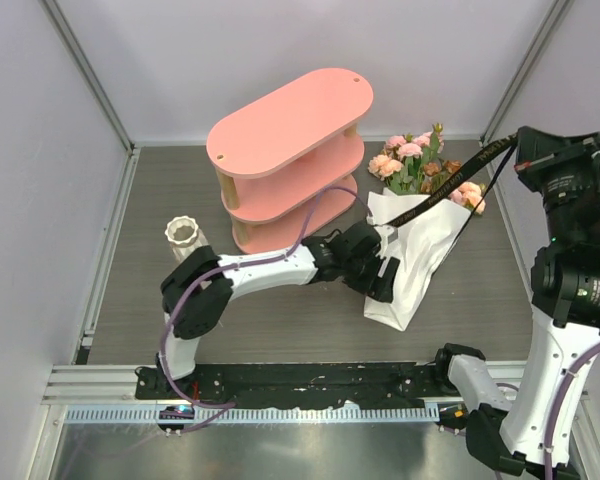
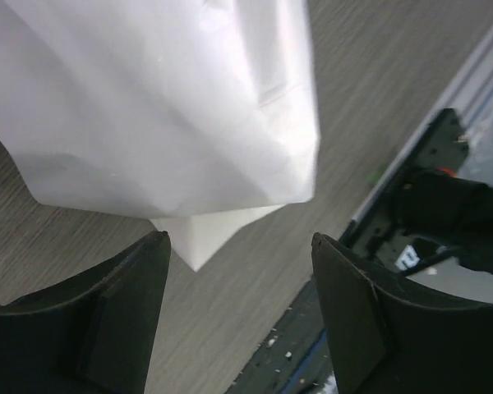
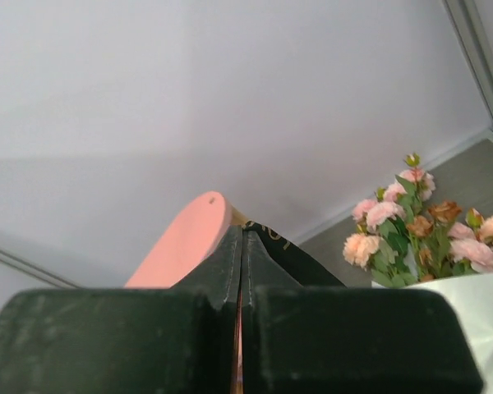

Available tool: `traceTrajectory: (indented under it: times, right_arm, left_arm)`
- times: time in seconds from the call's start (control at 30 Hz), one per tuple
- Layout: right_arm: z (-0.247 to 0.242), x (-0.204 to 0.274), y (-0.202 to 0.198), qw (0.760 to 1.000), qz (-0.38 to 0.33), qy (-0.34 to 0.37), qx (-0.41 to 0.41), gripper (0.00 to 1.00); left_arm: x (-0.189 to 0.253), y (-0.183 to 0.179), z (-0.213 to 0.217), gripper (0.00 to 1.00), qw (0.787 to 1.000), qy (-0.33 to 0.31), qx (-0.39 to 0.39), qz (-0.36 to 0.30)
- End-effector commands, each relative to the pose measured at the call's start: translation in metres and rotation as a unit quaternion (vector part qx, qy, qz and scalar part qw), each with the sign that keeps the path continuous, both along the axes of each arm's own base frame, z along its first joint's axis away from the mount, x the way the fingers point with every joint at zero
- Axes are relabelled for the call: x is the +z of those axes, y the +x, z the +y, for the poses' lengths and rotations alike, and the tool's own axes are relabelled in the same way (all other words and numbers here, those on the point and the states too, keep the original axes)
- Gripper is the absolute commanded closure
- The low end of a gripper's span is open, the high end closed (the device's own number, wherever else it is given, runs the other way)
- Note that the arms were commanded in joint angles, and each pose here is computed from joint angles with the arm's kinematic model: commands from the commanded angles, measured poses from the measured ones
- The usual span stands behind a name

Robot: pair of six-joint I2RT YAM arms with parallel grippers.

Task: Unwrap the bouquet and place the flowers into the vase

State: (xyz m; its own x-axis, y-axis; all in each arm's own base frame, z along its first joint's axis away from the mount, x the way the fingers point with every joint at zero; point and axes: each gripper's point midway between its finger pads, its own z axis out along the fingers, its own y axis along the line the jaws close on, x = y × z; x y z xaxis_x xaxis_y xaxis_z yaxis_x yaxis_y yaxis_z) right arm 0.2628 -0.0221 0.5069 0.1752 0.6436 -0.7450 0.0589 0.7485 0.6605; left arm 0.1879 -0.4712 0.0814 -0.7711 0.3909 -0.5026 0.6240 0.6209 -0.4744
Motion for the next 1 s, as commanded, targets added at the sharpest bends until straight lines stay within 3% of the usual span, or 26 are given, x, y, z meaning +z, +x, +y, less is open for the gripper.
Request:
traceTrajectory:
  times: [0.0,0.2,0.23,0.4,0.53,0.57,0.6,0.67,0.7,0.77,0.9,0.97]
  right_arm:
    - [0.011,0.044,-0.003,0.999,-0.033,-0.009,0.031,0.99]
    - [0.057,0.110,0.000,0.981,-0.093,-0.005,0.168,0.99]
    - [0.063,0.120,0.002,0.976,-0.100,0.026,0.192,0.99]
    - [0.108,0.179,-0.020,0.925,-0.194,0.061,0.322,0.99]
    - [0.156,0.200,-0.014,0.885,-0.206,0.090,0.407,0.99]
    - [0.179,0.183,0.015,0.881,-0.164,0.108,0.430,0.99]
    - [0.213,0.196,-0.011,0.855,-0.178,0.097,0.477,0.99]
    - [0.252,0.183,-0.007,0.848,-0.150,0.099,0.499,0.99]
    - [0.289,0.172,-0.015,0.830,-0.136,0.092,0.534,0.99]
    - [0.315,0.165,-0.015,0.825,-0.133,0.099,0.540,0.99]
    - [0.407,0.139,-0.033,0.782,-0.118,0.105,0.602,0.99]
    - [0.446,0.134,-0.060,0.762,-0.111,0.098,0.631,0.99]
  left_arm:
    - [0.098,0.004,-0.004,0.25,0.993,-0.111,0.001,-0.035]
    - [0.161,0.018,0.033,0.22,0.983,-0.155,0.042,-0.092]
    - [0.169,0.019,0.041,0.21,0.981,-0.155,0.047,-0.109]
    - [0.223,0.026,0.092,0.17,0.964,-0.165,0.094,-0.188]
    - [0.249,0.029,0.125,0.14,0.949,-0.170,0.129,-0.233]
    - [0.248,0.033,0.133,0.14,0.946,-0.162,0.145,-0.242]
    - [0.259,0.030,0.143,0.14,0.941,-0.171,0.154,-0.251]
    - [0.261,0.032,0.158,0.14,0.935,-0.163,0.179,-0.261]
    - [0.265,0.031,0.166,0.14,0.931,-0.165,0.190,-0.265]
    - [0.278,0.026,0.190,0.15,0.919,-0.176,0.215,-0.279]
    - [0.296,0.013,0.242,0.16,0.903,-0.162,0.246,-0.313]
    - [0.311,0.003,0.272,0.16,0.889,-0.174,0.265,-0.331]
